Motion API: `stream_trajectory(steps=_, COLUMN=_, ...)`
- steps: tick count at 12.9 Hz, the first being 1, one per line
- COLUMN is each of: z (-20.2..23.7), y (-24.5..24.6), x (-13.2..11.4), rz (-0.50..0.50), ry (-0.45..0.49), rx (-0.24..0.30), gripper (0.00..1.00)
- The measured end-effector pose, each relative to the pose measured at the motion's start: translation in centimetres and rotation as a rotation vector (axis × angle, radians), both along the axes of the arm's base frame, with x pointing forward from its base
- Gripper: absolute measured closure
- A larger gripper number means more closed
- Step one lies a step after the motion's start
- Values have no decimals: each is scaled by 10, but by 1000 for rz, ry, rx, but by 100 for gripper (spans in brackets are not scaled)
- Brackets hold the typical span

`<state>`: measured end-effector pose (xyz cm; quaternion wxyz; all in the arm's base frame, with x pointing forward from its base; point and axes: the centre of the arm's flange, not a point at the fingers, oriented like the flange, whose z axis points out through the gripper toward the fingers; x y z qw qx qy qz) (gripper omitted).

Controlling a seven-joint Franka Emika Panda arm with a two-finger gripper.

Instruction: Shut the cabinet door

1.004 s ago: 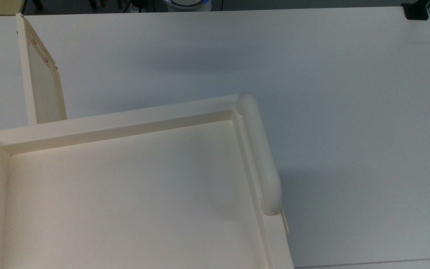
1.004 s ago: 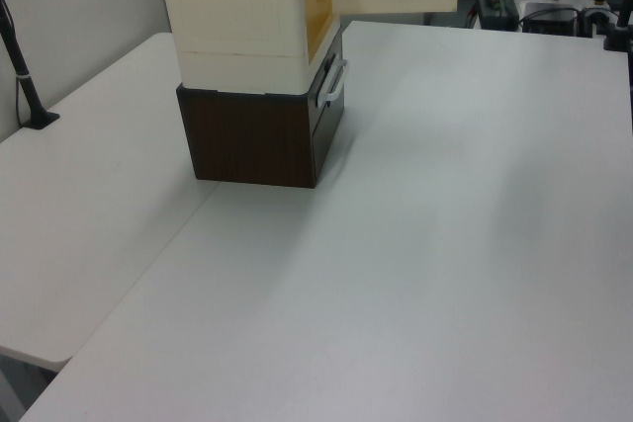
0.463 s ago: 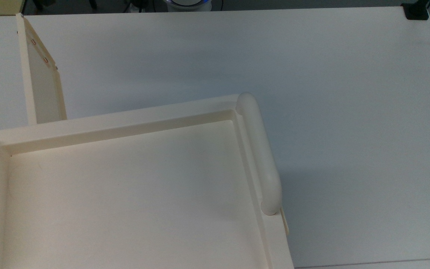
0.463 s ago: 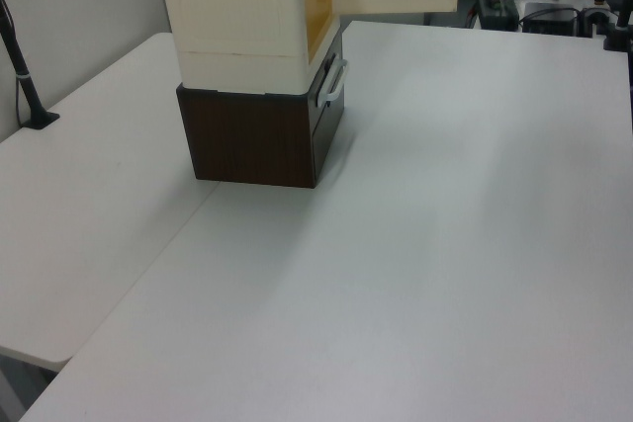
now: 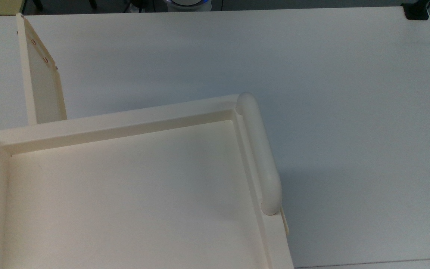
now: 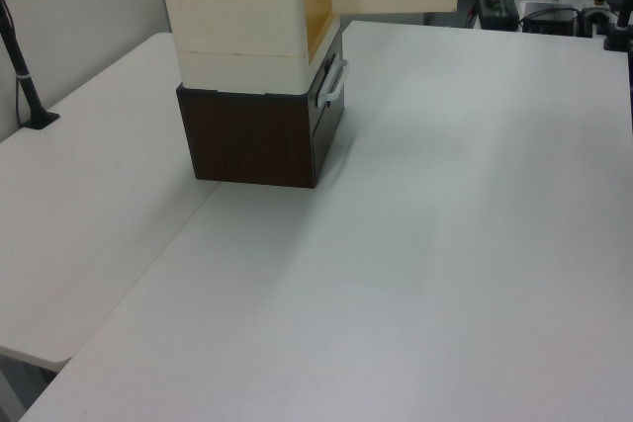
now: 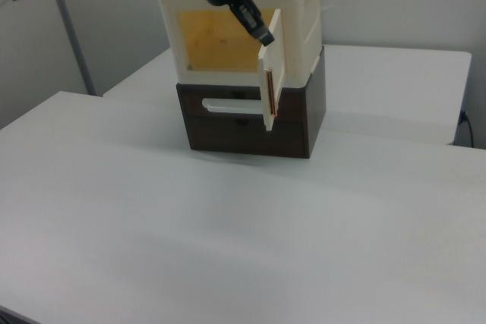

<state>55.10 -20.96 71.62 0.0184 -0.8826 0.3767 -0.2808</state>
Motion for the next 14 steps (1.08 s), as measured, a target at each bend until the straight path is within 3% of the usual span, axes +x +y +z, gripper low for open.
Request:
stream_trajectory(steps=3, z=-1, y=-21, x=2, rz=-52, ry=-60, rx=-12, gripper=99)
stream_trajectory(steps=7, z=-46, y=-47, x=36, rz=-81, ry=-101, rx=-53, gripper=99)
stream_trajectory(steps=14, z=-122, y=-68, x=66, rz=-81, ry=4, rx=-95, gripper=99)
